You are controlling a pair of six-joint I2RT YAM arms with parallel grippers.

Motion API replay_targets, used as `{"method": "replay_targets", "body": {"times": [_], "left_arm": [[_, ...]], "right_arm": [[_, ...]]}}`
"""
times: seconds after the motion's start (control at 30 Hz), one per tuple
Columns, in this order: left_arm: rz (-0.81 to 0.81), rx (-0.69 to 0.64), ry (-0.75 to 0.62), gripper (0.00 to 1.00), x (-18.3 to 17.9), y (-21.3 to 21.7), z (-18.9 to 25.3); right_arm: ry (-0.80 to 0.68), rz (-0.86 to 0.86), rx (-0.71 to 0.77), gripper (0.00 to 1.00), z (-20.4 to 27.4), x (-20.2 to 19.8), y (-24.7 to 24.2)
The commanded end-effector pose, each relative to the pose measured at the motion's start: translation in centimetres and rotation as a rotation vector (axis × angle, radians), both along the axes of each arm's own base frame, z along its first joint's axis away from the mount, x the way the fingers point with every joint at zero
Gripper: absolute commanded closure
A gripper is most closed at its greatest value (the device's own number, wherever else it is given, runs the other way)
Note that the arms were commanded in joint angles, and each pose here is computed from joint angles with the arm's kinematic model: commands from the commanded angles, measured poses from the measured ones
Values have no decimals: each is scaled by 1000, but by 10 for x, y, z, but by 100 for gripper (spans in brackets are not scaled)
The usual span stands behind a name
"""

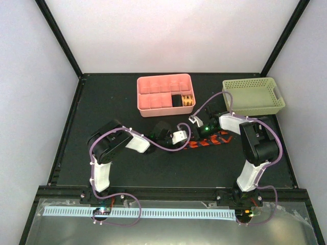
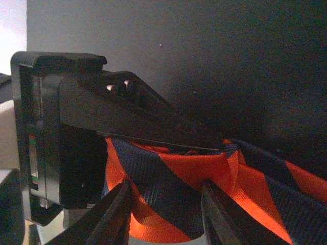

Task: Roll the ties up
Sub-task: Roll the tie at the center of the board.

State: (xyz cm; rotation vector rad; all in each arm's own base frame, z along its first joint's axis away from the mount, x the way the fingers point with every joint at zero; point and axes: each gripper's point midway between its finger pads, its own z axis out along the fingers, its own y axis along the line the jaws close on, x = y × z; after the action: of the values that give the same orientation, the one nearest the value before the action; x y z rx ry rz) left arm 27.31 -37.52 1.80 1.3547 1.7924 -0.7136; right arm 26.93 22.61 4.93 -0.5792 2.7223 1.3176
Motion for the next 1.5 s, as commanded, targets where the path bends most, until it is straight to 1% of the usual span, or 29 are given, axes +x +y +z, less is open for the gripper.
{"method": "replay_targets", "body": {"times": [0.0, 0.07, 0.2, 0.3, 0.37, 0.5, 0.73, 0.8, 0.87, 0.93, 1.0, 1.07, 1.13, 1.17, 1.23, 1.3, 1.4, 1.47], "left_arm": [[32, 128, 64, 57, -7, 17, -31], [38, 116, 64, 52, -5, 17, -27], [25, 27, 52, 29, -4, 15, -5], [6, -55, 18, 20, -3, 11, 18], [-13, -105, -3, 16, -5, 7, 31], [-61, -172, -5, 13, -8, -4, 42], [-59, -206, 20, 12, 4, -23, 40], [-69, -211, 21, 13, 5, -29, 39], [-73, -210, 24, 16, 5, -33, 34], [-75, -200, 30, 25, 7, -35, 29], [-62, -171, 35, 39, 9, -33, 22], [-62, -129, 30, 47, 6, -27, 15], [-58, -87, 19, 52, 2, -17, 10], [-55, -64, 17, 55, 0, -12, 6], [-48, -24, 24, 57, -5, -4, -2], [-39, 16, 42, 58, -7, 2, -12], [-28, 51, 46, 60, -9, 7, -21], [-19, 69, 42, 61, -7, 8, -24]], "right_arm": [[-5, 9, -73, 98, -14, -1, -7], [-14, 7, -90, 98, -14, -1, -11], [-13, -12, -151, 98, -24, -1, -25], [-8, -22, -202, 98, -35, -2, -36], [-12, -34, -233, 99, -40, -1, -43], [-16, -53, -295, 98, -48, 1, -54], [6, -58, -316, 98, -56, -3, -58], [7, -57, -311, 98, -57, -5, -57], [4, -53, -303, 98, -56, -6, -56], [7, -52, -292, 98, -55, -6, -55], [1, -51, -280, 98, -52, -5, -53], [-10, -46, -259, 98, -46, -2, -50], [-28, -34, -236, 89, -37, 2, -47], [-41, -28, -228, 86, -31, 5, -47], [-74, -22, -215, 82, -16, 14, -49], [-97, -14, -217, 72, -3, 20, -55], [-138, -12, -247, 67, 13, 27, -72], [-166, -25, -289, 65, 18, 32, -89]]}}
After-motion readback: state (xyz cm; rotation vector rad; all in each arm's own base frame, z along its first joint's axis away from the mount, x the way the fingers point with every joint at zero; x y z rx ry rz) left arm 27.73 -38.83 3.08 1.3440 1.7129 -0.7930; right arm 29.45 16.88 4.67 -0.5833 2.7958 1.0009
